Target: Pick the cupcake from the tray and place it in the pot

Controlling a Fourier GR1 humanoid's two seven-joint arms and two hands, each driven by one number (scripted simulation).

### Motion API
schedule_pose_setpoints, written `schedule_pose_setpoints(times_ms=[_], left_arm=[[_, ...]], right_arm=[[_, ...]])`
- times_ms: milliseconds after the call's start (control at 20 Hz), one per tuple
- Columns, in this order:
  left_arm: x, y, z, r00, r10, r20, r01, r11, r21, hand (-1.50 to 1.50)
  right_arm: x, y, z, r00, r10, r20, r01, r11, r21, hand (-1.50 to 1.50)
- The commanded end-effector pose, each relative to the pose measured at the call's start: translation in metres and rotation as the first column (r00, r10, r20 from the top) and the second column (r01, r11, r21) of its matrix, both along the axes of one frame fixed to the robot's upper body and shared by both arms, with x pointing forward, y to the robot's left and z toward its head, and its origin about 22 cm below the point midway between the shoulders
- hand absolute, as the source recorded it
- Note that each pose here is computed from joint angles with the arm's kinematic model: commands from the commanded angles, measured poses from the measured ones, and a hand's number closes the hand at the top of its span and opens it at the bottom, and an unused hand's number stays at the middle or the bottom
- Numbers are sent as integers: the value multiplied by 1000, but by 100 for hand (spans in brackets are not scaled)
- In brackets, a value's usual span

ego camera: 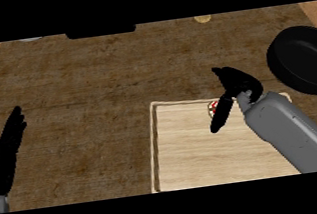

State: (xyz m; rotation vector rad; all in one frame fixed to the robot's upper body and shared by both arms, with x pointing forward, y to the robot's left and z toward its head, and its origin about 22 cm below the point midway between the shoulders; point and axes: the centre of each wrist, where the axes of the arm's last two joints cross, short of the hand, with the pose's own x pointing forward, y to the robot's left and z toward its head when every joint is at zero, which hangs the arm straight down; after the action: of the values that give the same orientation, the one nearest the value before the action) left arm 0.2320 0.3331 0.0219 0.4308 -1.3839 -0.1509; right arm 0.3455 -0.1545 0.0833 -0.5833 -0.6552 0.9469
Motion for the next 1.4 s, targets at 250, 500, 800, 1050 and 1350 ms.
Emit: schedule_pose_setpoints(times_ms=[250, 500, 800, 1050, 1350], left_arm=[[2, 0, 4, 1000, 8, 0, -8, 1000, -1, 0], [16, 5, 12, 1000, 7, 3, -7, 1000, 4, 0], [-5, -9, -7, 1000, 0, 7, 0, 1000, -2, 0], [-12, 26, 6, 1000, -1, -11, 1, 1000, 3, 0], [4, -3, 10, 1000, -1, -6, 1, 1000, 7, 0]], right_arm=[[22, -5, -2, 996, -53, -76, 45, 993, -105, -150], [11, 14, -24, 993, -55, -102, 43, 993, -111, -150], [22, 3, -39, 993, 35, -115, -46, 994, -98, 150], [12, 16, -39, 995, 65, -74, -73, 992, -103, 150], [0, 19, -29, 997, 52, -60, -58, 994, -96, 150]])
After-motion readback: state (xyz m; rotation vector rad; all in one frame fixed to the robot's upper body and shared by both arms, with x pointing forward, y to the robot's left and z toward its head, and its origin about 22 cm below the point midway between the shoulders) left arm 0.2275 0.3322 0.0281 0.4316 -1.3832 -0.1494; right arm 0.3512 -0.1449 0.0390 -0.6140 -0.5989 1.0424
